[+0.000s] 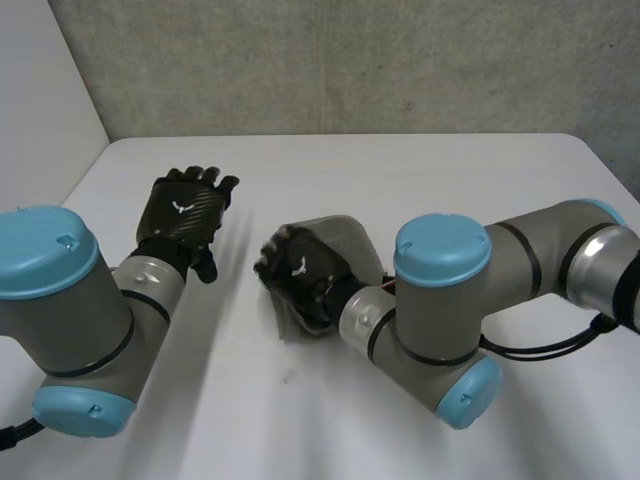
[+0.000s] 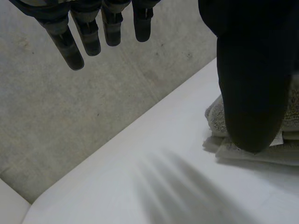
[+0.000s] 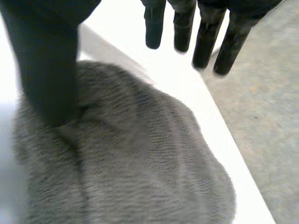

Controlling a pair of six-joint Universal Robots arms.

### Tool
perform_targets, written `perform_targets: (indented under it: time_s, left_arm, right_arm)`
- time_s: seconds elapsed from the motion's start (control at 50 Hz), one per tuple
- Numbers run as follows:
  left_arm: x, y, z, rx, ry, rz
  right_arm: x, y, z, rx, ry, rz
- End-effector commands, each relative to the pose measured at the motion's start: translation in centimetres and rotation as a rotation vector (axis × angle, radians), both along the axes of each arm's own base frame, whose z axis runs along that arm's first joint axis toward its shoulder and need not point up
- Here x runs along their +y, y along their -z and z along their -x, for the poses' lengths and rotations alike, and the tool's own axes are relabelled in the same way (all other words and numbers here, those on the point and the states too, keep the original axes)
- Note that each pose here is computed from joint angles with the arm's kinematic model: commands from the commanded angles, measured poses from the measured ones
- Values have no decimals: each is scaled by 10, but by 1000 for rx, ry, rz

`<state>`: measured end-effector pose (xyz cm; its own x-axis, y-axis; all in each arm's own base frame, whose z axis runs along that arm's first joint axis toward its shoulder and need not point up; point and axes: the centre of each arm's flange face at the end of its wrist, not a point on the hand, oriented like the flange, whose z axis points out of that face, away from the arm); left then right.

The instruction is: Fold the towel.

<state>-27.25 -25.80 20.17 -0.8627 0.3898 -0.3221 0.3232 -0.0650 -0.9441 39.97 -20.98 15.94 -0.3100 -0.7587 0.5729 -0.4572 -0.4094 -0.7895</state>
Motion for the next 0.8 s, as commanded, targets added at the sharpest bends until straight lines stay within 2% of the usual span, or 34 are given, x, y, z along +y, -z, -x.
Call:
perform_targets:
  time_s: [0.02, 0.06, 0.22, 0.32, 0.54, 0.72, 0.8]
  left_arm:
    - [-7, -12, 14, 61, 25, 31]
    - [-7, -17, 29, 122, 59, 31]
    - [-11, -12, 62, 246, 123, -27]
    - [-13, 9, 75, 261, 134, -109]
    - [-16, 65, 81, 270, 144, -339]
    - [-12, 88, 74, 225, 120, -413]
    - [-12, 86, 70, 210, 105, -437]
  right_arm:
    - [-56, -54, 38, -301, 260, -176]
    - [-69, -58, 51, -386, 319, -289]
    - [-89, -32, 70, -341, 378, -405]
    - [-97, -17, 68, -325, 383, -432]
    - [-109, 18, 63, -287, 397, -482]
    - [-112, 43, 61, -248, 407, -521]
    - [-113, 30, 61, -263, 405, -507]
